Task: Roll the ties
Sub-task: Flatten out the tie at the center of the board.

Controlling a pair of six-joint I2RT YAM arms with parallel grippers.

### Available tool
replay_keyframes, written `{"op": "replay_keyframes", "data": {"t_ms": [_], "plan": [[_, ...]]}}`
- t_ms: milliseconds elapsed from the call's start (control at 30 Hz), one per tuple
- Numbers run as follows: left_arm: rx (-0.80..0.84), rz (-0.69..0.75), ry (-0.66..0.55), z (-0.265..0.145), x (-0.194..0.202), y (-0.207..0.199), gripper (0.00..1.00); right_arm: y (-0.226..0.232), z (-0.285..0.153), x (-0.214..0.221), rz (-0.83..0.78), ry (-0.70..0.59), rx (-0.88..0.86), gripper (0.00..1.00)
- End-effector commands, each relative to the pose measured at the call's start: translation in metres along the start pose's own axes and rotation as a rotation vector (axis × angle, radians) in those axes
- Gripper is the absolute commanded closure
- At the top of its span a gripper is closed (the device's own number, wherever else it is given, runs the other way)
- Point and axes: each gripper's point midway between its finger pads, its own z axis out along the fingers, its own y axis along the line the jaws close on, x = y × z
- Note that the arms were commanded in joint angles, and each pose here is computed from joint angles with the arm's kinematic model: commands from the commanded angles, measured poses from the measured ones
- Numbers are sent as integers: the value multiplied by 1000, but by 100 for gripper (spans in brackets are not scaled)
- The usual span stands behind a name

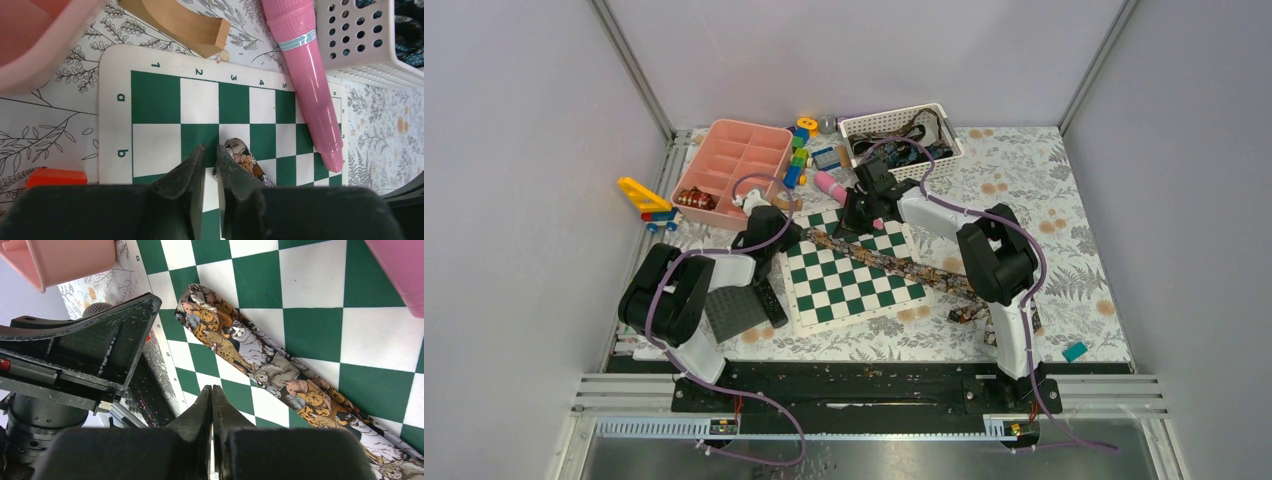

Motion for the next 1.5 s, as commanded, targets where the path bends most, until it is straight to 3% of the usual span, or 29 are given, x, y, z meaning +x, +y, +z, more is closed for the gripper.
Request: {"op": "replay_keyframes", "data": {"t_ms": [0,100,1467], "plan": [[12,-12,-18,4,-10,-7,90,12,-1,-9,-5,-43,-21,100],[15,-4,-14,4,-8,-7,100,12,-1,-9,-9,-42,-20,100],[-30,96,0,7,-9,2,100,10,-8,-8,-25,-46,5,100]]}}
